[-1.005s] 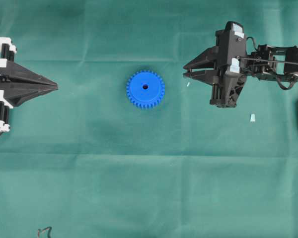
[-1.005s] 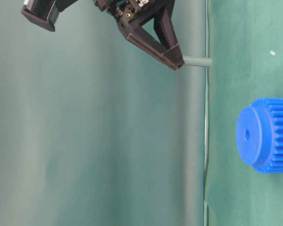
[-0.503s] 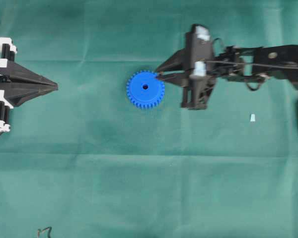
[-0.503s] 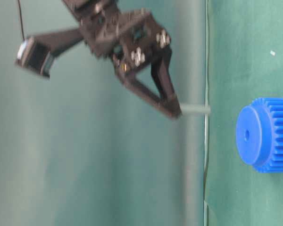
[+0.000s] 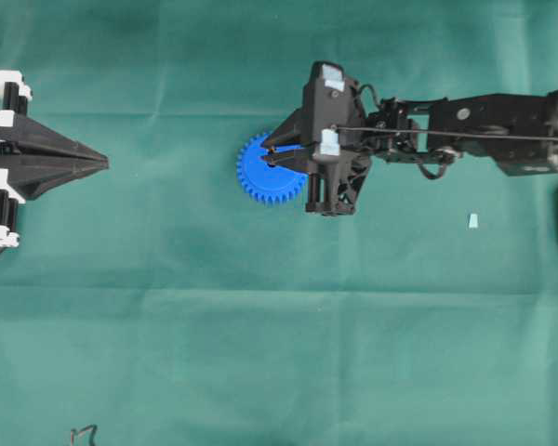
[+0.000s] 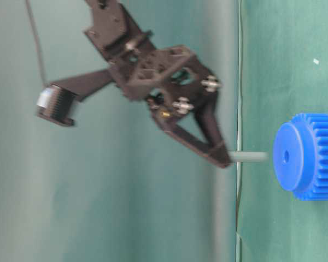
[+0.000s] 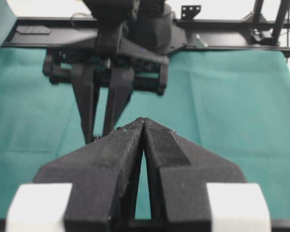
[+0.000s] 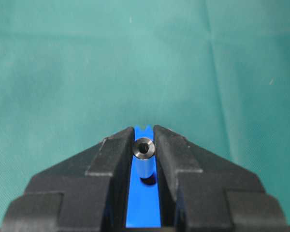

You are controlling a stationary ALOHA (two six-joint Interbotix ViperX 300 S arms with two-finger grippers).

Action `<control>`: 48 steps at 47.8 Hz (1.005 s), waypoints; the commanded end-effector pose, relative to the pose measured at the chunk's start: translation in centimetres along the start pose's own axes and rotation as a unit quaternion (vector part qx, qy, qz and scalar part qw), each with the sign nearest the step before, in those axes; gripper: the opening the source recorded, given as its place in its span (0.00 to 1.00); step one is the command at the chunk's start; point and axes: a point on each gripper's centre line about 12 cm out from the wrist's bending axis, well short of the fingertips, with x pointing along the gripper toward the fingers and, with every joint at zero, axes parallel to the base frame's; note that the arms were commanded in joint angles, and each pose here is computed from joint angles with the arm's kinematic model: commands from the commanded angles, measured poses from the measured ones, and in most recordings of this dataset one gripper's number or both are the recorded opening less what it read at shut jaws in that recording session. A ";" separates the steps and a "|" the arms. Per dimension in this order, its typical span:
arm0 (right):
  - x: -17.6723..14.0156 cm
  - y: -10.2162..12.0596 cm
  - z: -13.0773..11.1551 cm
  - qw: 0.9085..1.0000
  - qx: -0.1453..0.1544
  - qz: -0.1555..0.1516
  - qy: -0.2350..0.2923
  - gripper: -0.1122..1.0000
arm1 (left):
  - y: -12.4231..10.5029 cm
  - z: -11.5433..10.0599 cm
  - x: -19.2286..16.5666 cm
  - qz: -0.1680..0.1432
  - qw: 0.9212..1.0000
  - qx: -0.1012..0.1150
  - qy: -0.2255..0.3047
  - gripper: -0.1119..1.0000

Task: Insert the shaft into the center hole of the gear.
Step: 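Carry the shaft left with the right gripper over the gear's center hole, then lower the shaft into the gear's center hole with the right gripper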

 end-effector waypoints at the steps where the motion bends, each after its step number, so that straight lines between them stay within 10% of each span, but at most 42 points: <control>1: 0.2 -0.1 0.2 1.000 0.007 -0.001 -0.009 0.25 | 0.0 0.9 0.2 -0.001 1.000 0.002 -0.011 0.10; 48: 2.0 -0.3 0.8 0.998 0.009 -0.003 -0.054 0.25 | 0.0 0.9 0.3 -0.001 1.000 0.003 -0.010 0.10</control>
